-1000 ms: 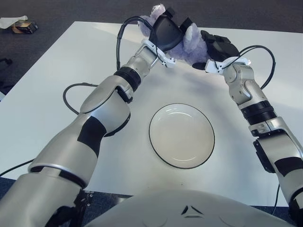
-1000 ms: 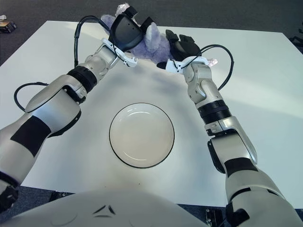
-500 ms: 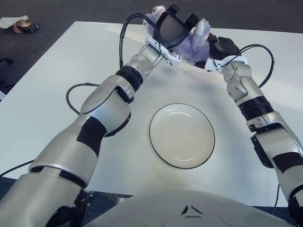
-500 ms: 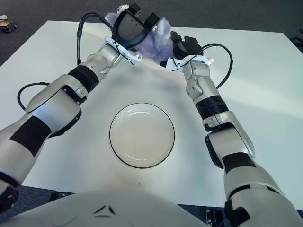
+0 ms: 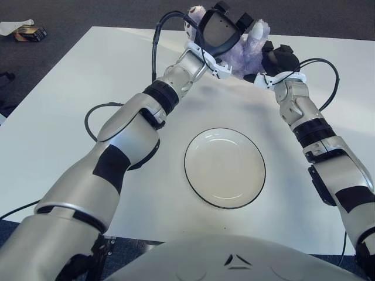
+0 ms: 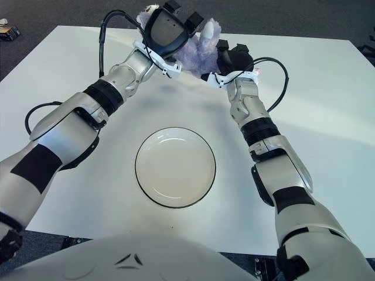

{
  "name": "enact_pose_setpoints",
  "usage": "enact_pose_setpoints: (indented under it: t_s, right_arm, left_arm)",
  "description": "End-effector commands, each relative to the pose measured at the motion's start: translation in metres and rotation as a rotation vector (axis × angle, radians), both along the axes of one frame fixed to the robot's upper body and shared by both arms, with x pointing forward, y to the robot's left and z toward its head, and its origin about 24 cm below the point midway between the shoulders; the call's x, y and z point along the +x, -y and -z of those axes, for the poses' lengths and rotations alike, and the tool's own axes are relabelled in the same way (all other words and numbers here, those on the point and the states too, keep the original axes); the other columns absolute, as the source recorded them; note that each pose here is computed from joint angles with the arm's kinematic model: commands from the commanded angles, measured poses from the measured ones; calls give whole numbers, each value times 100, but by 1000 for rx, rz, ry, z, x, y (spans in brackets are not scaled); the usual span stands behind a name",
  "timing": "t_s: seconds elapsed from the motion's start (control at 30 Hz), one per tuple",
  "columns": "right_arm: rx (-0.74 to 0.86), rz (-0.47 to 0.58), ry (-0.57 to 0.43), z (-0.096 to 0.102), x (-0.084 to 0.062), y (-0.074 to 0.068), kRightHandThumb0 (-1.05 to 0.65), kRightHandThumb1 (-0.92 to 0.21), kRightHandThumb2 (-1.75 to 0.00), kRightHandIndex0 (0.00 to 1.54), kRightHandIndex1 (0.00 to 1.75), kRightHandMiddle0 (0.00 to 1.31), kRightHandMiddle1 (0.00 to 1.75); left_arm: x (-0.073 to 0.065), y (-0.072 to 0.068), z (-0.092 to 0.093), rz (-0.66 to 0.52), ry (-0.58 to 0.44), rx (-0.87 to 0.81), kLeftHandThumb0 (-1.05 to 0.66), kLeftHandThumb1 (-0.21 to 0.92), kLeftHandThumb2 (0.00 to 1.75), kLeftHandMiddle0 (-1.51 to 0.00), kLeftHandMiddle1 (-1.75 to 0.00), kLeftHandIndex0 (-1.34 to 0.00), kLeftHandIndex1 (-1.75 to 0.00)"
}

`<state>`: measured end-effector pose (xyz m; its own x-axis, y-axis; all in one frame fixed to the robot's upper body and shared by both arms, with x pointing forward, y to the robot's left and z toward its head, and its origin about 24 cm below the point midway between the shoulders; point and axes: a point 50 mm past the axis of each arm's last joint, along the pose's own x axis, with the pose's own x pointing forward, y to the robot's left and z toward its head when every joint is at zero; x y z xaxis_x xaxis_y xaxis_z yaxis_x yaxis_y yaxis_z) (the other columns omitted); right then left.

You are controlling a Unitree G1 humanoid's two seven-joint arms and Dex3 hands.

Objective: Put the doll into the plate.

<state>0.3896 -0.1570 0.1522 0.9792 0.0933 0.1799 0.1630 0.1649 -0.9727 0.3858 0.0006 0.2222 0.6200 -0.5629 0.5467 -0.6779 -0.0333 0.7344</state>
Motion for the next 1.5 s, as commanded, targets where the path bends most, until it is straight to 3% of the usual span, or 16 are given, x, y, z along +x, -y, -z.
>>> enact_pose_setpoints:
  t_s: [0.0, 0.1, 0.2, 0.3, 0.5, 0.6, 0.73, 1.07, 1.17, 1.47]
  right_arm:
    - [48, -3, 64, -6, 1, -8, -50, -40, -89, 2, 171, 2, 156]
    - [54, 5, 97, -8, -1, -10, -37, -33, -99, 5, 173, 7, 168]
    - [53, -1, 121, -7, -2, -10, -12, -44, -103, 26, 174, 36, 160]
    - [69, -28, 139, -7, -3, -9, -4, -44, -110, 35, 174, 44, 162]
    - [132, -75, 145, -6, -3, -5, 0, -22, -139, 62, 163, 58, 173]
    - [156, -94, 141, -6, -3, -6, 0, -14, -142, 76, 142, 66, 174]
    - [166, -100, 144, -6, -3, -6, 0, -16, -148, 64, 167, 62, 175]
    - [210, -106, 140, -4, -3, -2, 0, -5, -162, 69, 174, 69, 175]
    - [210, -102, 148, -4, -2, -1, 0, 0, -158, 90, 143, 71, 175]
    - [228, -80, 152, -1, -1, 2, 0, 2, -160, 97, 144, 65, 175]
  left_arm:
    - [-1, -1, -5, -12, 9, -20, -51, 24, 141, -128, -175, -68, -175]
    - [-1, -1, -5, -13, 5, -22, -51, 24, 141, -128, -175, -68, -175]
    - [-2, -1, -6, -6, 1, -28, -51, 23, 141, -128, -175, -68, -175]
    - [-2, -1, -6, 2, -2, -25, -51, 23, 142, -128, -175, -68, -175]
    - [-2, -1, -6, 13, 8, -30, -51, 23, 142, -129, -175, -68, -175]
    - [-2, -1, -6, 17, 9, -31, -51, 23, 142, -129, -175, -68, -175]
    - [-2, -1, -4, 22, 11, -21, -52, 23, 143, -129, -175, -69, -175]
    - [-2, -3, -2, 34, 28, -14, -53, 20, 145, -131, -175, -71, -175]
    - [-2, -4, -1, 42, 46, -27, -53, 21, 145, -132, -175, -70, -175]
    - [-3, -7, 0, 96, 57, -123, -50, 28, 136, -133, -175, -65, -175]
